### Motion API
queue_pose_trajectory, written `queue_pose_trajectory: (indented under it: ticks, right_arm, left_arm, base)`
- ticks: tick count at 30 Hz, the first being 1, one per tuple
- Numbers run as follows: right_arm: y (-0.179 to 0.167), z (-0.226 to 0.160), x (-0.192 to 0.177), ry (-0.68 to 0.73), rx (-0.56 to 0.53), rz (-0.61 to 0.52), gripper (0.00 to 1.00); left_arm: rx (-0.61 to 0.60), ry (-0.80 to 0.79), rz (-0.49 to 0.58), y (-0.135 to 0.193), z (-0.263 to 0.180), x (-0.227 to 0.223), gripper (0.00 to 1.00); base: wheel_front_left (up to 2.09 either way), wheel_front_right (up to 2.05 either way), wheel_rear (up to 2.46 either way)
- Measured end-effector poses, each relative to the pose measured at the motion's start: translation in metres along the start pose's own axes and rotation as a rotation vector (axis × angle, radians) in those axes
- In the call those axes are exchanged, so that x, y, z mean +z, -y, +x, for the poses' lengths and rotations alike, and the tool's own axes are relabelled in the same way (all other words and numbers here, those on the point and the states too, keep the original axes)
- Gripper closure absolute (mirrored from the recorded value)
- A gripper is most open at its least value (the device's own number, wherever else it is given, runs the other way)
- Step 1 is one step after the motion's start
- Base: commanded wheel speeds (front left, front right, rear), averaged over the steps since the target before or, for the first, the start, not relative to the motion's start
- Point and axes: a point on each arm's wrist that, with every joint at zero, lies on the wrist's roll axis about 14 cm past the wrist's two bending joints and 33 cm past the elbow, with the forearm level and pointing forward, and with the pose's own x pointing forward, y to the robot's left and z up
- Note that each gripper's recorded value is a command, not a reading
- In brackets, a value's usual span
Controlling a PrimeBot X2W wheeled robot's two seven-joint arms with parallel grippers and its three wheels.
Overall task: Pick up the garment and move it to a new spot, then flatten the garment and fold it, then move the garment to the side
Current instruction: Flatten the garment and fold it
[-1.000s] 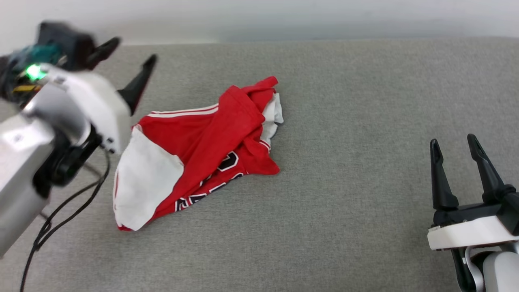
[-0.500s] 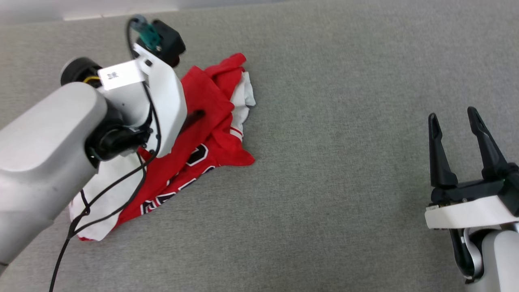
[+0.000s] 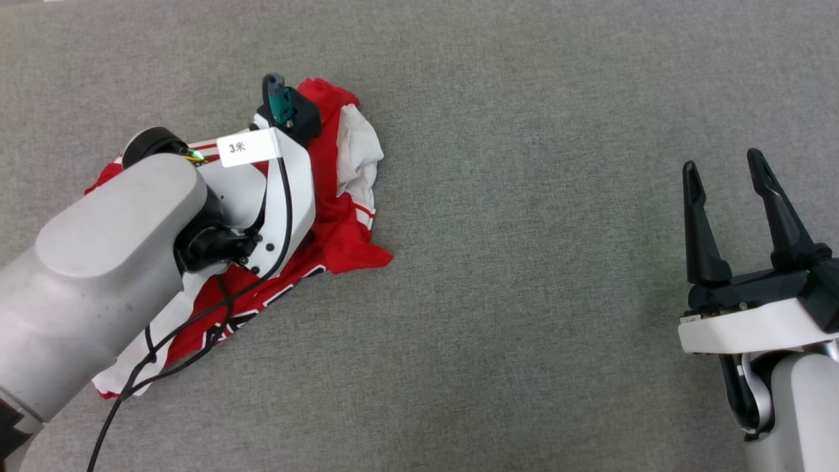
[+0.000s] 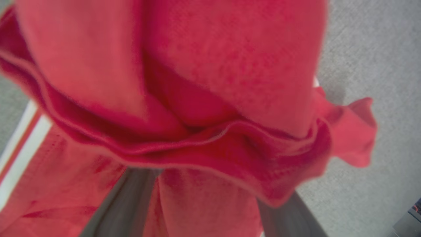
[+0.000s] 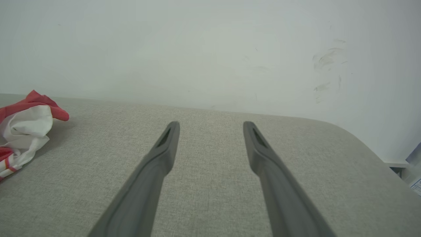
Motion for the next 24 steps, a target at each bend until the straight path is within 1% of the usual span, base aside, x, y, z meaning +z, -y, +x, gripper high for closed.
queue_pose_trajectory:
  ticks: [1, 2, 3, 6, 10, 14, 17, 20, 24]
  right_arm:
    - [0.000, 0.000, -0.001, -0.002, -0.001, 0.000, 0.00]
    - [0.000, 0.000, -0.001, -0.003, -0.002, 0.001, 0.00]
    - [0.000, 0.000, -0.001, -0.003, -0.002, 0.001, 0.00]
    - [-0.001, -0.001, 0.003, 0.005, 0.000, 0.002, 0.00]
    - [0.002, -0.003, 0.014, 0.028, -0.006, -0.001, 0.00]
    - [0.007, -0.010, 0.025, 0.053, -0.018, -0.005, 0.00]
    - [0.009, -0.015, 0.033, 0.067, -0.026, -0.004, 0.00]
    - [0.010, -0.020, 0.040, 0.084, -0.029, -0.004, 0.00]
    - [0.010, -0.022, 0.045, 0.097, -0.029, -0.001, 0.00]
  left_arm:
    - [0.001, 0.000, 0.005, 0.000, 0.001, 0.000, 0.00]
    - [0.003, 0.005, 0.011, 0.000, 0.002, 0.001, 0.78]
    - [0.008, 0.011, 0.015, -0.001, 0.002, 0.001, 1.00]
    - [0.024, 0.059, 0.024, -0.002, -0.002, 0.008, 1.00]
    - [0.041, 0.203, 0.063, 0.004, -0.019, 0.038, 1.00]
    - [0.065, 0.421, 0.130, 0.015, -0.060, 0.088, 1.00]
    - [0.083, 0.565, 0.178, 0.025, -0.092, 0.116, 1.00]
    - [0.083, 0.654, 0.248, 0.044, -0.112, 0.133, 1.00]
    - [0.035, 0.693, 0.336, 0.081, -0.113, 0.138, 1.00]
  base:
    - [0.00, 0.00, 0.00]
    - [0.00, 0.00, 0.00]
    - [0.00, 0.00, 0.00]
    - [0.00, 0.00, 0.00]
    - [0.00, 0.00, 0.00]
    - [0.00, 0.00, 0.00]
    - [0.00, 0.00, 0.00]
    - [0.00, 0.00, 0.00]
    - [0.00, 0.00, 0.00]
